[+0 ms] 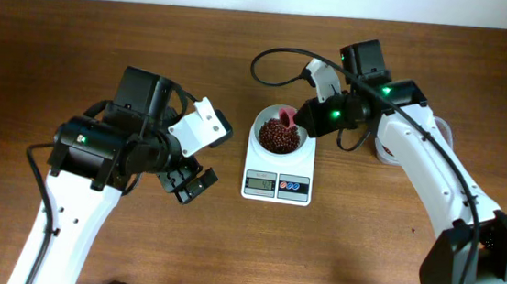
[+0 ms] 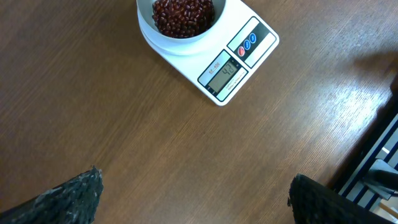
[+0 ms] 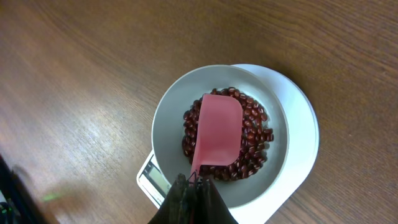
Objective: Scoop and weigh 50g on scale
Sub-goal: 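Tilt the scoop to pour beans into the white bowl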
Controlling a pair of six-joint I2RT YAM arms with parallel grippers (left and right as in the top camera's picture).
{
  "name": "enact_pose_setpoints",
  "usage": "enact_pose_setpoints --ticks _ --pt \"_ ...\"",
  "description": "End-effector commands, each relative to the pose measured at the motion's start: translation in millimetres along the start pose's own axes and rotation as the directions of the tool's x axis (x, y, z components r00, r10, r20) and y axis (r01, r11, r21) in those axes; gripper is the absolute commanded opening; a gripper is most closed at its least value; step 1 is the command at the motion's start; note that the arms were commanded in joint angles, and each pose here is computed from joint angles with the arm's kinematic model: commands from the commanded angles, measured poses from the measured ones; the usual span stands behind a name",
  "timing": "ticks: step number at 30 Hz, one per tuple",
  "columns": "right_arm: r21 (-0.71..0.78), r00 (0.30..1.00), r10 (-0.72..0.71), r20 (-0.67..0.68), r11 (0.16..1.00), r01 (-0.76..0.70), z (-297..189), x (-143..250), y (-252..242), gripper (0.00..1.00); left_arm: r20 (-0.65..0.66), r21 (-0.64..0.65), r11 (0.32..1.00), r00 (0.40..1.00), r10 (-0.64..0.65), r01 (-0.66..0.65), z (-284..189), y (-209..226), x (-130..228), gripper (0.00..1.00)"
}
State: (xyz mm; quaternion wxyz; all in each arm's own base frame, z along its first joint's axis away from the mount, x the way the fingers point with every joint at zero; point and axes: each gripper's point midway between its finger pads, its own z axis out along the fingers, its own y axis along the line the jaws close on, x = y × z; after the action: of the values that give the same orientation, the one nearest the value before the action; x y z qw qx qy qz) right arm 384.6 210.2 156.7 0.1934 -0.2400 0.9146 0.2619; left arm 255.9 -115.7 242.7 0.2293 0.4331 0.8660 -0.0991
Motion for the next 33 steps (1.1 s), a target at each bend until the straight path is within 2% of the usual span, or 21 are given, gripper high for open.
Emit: enact_pose_setpoints --ticks 1,13,18,33 --pt "0.008 0.999 -0.019 0.042 1.0 0.019 -15.5 -11.0 10.2 0.04 0.019 0.001 1.0 1.0 0.018 -0.018 -3.2 0.8 -4.1 0.99" --pt "0.007 0.999 -0.029 0.036 1.0 0.029 -15.9 -9.8 15.7 0.04 0.019 0.001 1.0 1.0 0.018 -0.018 -3.2 0.8 -4.1 0.99" --pt "0.14 0.997 -0.073 0.002 0.988 0.072 -11.9 -5.1 13.5 0.04 0.019 0.001 1.0 1.0 0.018 -0.018 -3.2 0.8 -4.1 0.99" --pt "0.14 0.997 -0.071 -0.002 0.988 0.07 -11.9 -4.1 13.2 0.04 0.019 0.001 1.0 1.0 0.018 -0.018 -3.2 0.8 -4.1 0.99"
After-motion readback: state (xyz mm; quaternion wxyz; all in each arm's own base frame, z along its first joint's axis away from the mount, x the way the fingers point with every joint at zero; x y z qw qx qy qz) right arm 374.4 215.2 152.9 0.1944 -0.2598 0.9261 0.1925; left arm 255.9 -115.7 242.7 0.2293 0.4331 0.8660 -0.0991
